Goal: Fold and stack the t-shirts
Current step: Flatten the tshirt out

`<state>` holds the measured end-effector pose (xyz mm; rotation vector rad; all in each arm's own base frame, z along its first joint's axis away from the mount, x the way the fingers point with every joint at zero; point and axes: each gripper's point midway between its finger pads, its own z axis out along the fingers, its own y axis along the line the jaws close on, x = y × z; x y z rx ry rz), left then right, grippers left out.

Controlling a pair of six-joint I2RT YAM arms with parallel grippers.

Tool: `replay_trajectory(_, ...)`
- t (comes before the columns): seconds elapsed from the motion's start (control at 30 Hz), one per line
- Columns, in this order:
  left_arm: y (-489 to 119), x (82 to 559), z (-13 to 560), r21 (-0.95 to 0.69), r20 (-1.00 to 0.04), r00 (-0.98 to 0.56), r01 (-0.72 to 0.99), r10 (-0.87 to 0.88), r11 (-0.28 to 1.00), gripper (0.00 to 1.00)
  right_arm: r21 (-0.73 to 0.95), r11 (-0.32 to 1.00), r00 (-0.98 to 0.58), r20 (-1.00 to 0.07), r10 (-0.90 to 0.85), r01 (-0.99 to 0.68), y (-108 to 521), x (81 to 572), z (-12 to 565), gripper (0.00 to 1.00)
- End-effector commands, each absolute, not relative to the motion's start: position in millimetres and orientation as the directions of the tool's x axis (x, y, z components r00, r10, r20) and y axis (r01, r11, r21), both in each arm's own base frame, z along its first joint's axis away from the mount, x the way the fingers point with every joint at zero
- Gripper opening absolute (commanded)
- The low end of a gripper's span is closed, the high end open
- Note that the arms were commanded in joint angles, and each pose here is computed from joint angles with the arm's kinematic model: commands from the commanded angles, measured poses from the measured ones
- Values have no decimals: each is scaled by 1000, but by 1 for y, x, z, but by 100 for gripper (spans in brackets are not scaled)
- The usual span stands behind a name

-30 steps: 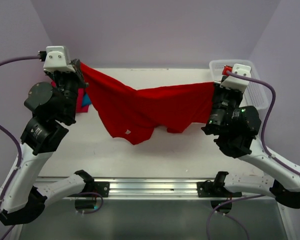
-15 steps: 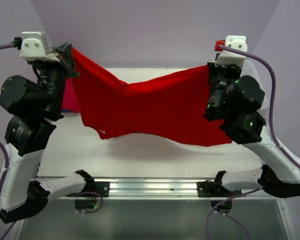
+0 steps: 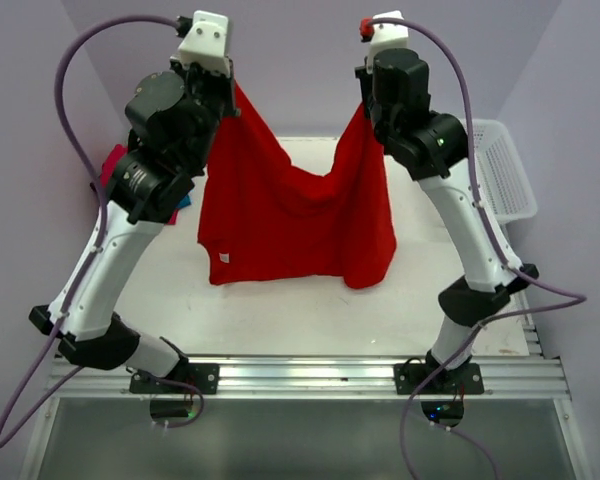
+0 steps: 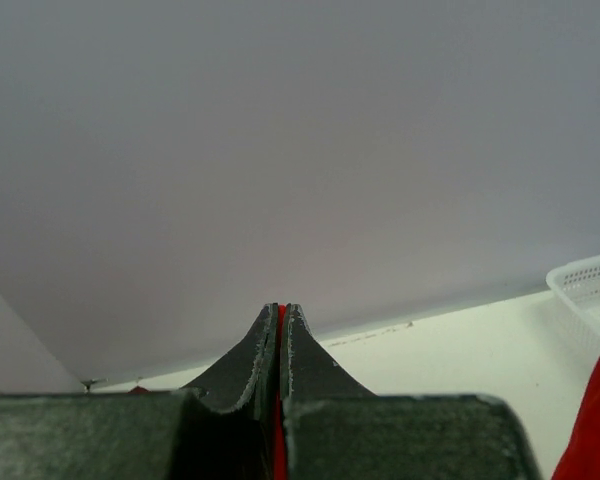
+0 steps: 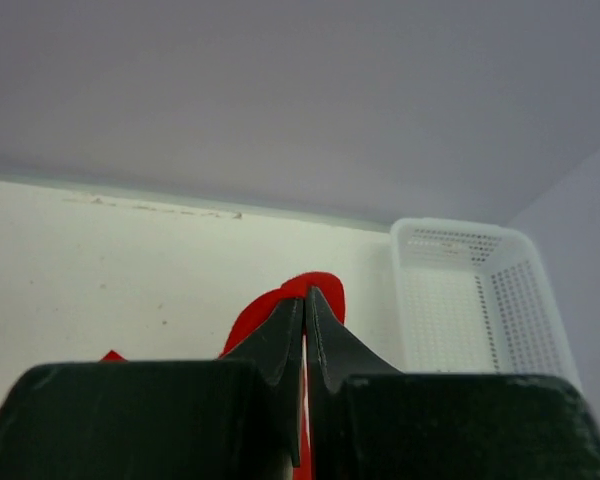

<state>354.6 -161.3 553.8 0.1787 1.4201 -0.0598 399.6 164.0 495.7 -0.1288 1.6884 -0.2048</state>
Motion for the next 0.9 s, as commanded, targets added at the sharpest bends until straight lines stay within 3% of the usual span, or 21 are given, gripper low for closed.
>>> replay_trajectory(0.0, -175, 366, 584, 124, -972, 219, 168, 86, 978, 0, -121, 987, -211, -967, -141, -104, 173, 427, 471, 0)
replay_trajectory(0.1, -181, 396, 567, 76, -985, 170, 231, 37, 970, 0, -37, 999, -305, -951, -48, -39, 137, 466, 437, 0)
replay_trajectory(0.17, -157, 427, 543, 80, -992, 109, 172, 62, 982, 0, -33, 999, -344, -938, -28, 9, 118, 476, 421, 0)
replay_trajectory(0.4, -87, 481, 456, 36, -995, -90, 52, 41, 998, 0, 19, 989, -264, -963, 57, 146, 47, 469, 453, 0)
replay_trajectory(0.5, -74, 461, 472, 35, -999, -21, 13, 35, 999, 0, 26, 989, -219, -974, 59, 149, 44, 456, 470, 0)
replay_trajectory(0.63, -52, 393, 542, 27, -989, 145, -46, 33, 999, 0, 20, 988, -107, -994, 37, 154, 40, 421, 510, 0)
replay_trajectory(0.73, -56, 336, 579, 36, -969, 243, -53, 47, 998, 0, -18, 984, 44, -999, -26, 175, 42, 366, 553, 0)
replay_trajectory(0.87, -66, 270, 594, -14, -952, 306, 43, -26, 999, 0, -8, 993, 172, -985, -28, 116, 45, 289, 569, 0)
